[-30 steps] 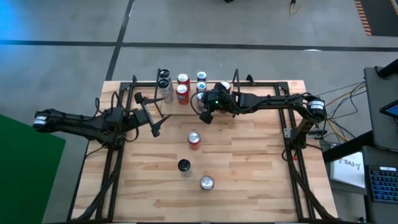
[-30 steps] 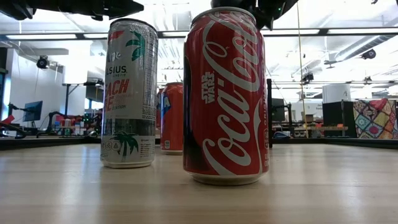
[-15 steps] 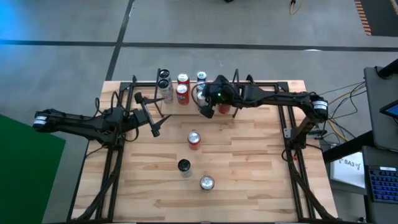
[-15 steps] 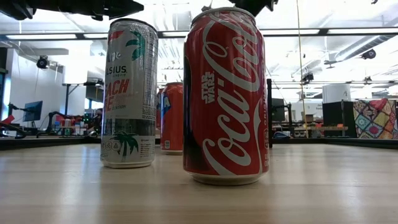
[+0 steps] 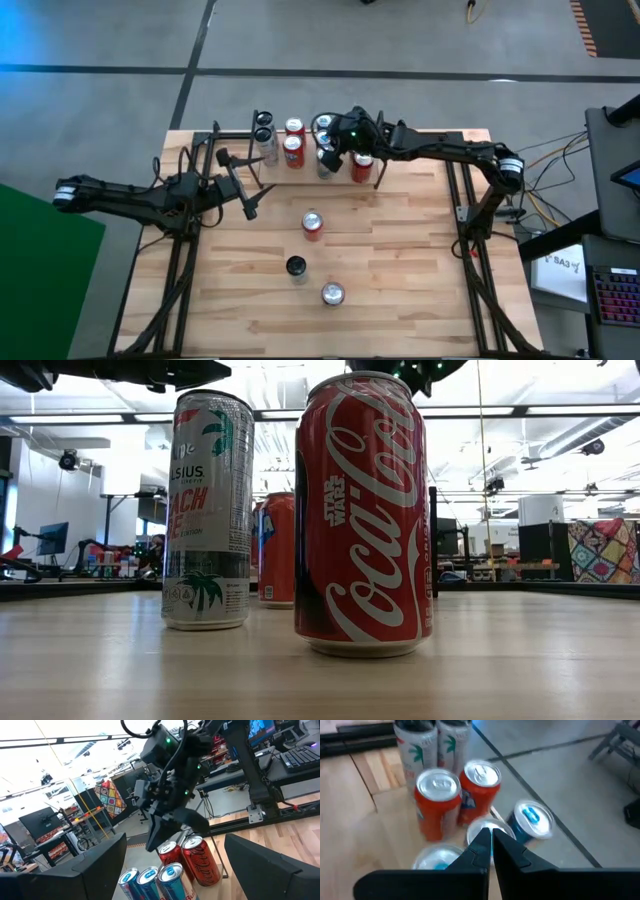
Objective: Place canned beverage on shelf
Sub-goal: Put the blue soda can on the shelf aligned with the other blue soda cans
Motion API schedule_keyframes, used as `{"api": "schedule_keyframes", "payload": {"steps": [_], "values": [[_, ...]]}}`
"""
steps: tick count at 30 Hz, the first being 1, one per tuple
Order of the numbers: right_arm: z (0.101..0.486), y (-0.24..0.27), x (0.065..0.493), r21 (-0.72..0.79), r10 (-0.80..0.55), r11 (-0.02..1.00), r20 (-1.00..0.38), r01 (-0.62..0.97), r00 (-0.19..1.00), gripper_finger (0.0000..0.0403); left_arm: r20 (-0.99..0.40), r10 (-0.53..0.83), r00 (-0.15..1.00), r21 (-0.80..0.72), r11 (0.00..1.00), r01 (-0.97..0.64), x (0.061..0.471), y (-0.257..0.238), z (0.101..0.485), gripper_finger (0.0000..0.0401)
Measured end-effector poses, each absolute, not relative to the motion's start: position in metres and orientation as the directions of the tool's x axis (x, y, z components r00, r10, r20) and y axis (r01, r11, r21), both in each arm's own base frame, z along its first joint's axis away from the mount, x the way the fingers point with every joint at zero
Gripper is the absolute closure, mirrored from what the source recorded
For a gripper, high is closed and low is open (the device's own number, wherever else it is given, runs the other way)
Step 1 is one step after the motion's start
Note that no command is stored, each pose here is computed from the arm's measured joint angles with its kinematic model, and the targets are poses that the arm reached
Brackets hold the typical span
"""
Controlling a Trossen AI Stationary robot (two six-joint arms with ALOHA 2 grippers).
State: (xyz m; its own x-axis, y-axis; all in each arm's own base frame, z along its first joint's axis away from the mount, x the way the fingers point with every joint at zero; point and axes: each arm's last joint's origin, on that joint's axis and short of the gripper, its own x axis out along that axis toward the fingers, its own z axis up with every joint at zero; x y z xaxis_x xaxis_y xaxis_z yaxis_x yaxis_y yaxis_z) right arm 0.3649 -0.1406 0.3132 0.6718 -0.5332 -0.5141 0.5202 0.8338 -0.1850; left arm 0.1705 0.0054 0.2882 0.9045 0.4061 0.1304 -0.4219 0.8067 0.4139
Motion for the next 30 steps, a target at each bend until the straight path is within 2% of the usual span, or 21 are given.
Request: {"api": "schedule_keyframes", "payload": {"steps": [15,24,30], "values": [[0.296,-0.165,0.377,-0.173,-0.429,0.901,-0.49,0.398,0.759,0.0394,0.129,0.406,0.905,0.415,0.807,-0.421,0.171,0.005,0.288,0.0079],[0.289,-0.17,0.376,-0.19,-0.42,0.906,-0.508,0.378,0.752,0.0394,0.126,0.406,0.905,0.416,0.807,-0.42,0.171,0.005,0.288,0.0079],[0.285,-0.178,0.371,-0.203,-0.46,0.885,-0.519,0.419,0.72,0.0394,0.126,0.406,0.905,0.424,0.803,-0.419,0.171,0.005,0.288,0.0079]]}}
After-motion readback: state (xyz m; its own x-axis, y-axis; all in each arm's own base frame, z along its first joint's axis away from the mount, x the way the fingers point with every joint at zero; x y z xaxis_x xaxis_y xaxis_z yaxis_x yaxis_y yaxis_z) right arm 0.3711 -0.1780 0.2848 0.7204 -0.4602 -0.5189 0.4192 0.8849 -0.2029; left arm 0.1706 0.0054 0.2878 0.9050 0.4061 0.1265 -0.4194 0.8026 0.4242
